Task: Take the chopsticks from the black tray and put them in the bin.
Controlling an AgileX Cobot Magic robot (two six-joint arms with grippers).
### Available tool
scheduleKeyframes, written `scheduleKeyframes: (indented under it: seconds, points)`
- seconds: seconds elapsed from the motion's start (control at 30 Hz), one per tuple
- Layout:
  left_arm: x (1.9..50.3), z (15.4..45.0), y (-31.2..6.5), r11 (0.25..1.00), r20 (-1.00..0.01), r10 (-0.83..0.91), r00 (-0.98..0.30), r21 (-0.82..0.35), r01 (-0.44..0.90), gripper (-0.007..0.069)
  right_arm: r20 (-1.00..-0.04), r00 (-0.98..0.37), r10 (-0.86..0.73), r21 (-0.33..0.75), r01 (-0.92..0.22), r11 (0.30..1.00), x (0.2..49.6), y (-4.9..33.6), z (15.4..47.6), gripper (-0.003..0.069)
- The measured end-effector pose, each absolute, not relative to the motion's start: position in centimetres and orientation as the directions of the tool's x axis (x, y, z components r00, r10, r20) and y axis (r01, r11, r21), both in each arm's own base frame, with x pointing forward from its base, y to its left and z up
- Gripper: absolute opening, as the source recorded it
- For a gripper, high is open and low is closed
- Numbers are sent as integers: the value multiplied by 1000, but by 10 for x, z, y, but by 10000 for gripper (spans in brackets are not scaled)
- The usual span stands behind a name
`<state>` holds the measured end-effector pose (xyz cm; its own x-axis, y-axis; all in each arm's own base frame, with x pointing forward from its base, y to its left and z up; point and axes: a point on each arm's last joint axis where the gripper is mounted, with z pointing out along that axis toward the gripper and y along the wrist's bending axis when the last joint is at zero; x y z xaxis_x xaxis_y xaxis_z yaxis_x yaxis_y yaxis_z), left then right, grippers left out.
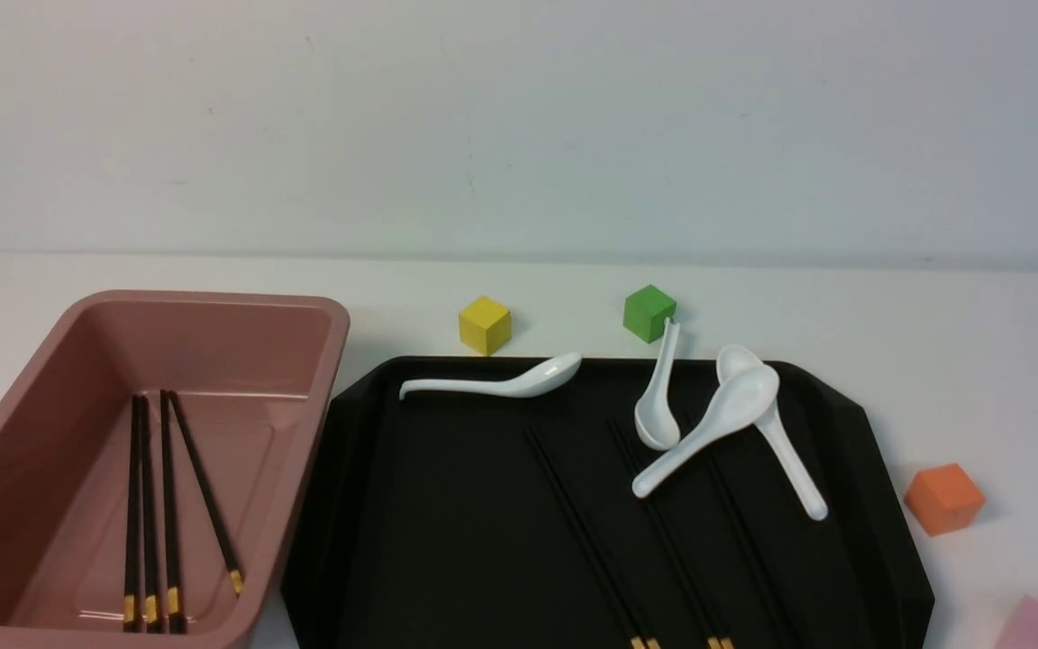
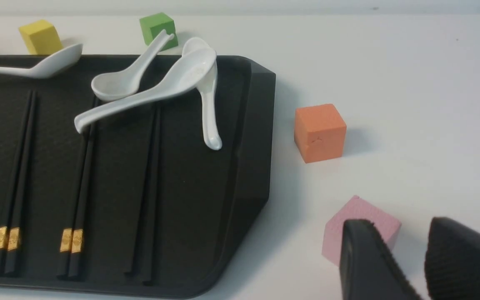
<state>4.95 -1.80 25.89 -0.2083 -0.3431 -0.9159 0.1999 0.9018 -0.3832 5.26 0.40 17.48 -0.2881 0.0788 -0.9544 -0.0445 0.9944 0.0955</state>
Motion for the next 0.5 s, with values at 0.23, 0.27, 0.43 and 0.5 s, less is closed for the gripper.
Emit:
scheduleKeyframes:
  seconds: [0.23,0.27,0.43,0.5]
  points:
    - [52,193,-13,950,-935,-232,-268,-277,143,-12,-954,-288,79,96,-44,994,53,4,175,240]
    - [52,182,-13,954,-932,-222,-285,-268,132,-11,-954,-288,79,96,-44,994,53,4,175,240]
    - [52,173,-12,959,-928,-213,-307,-258,114,-8,-954,-288,79,96,-44,994,53,4,175,240]
    - [52,173,-11,962,-928,-205,-312,-250,111,-4,-954,-288,79,96,-44,994,53,4,175,240]
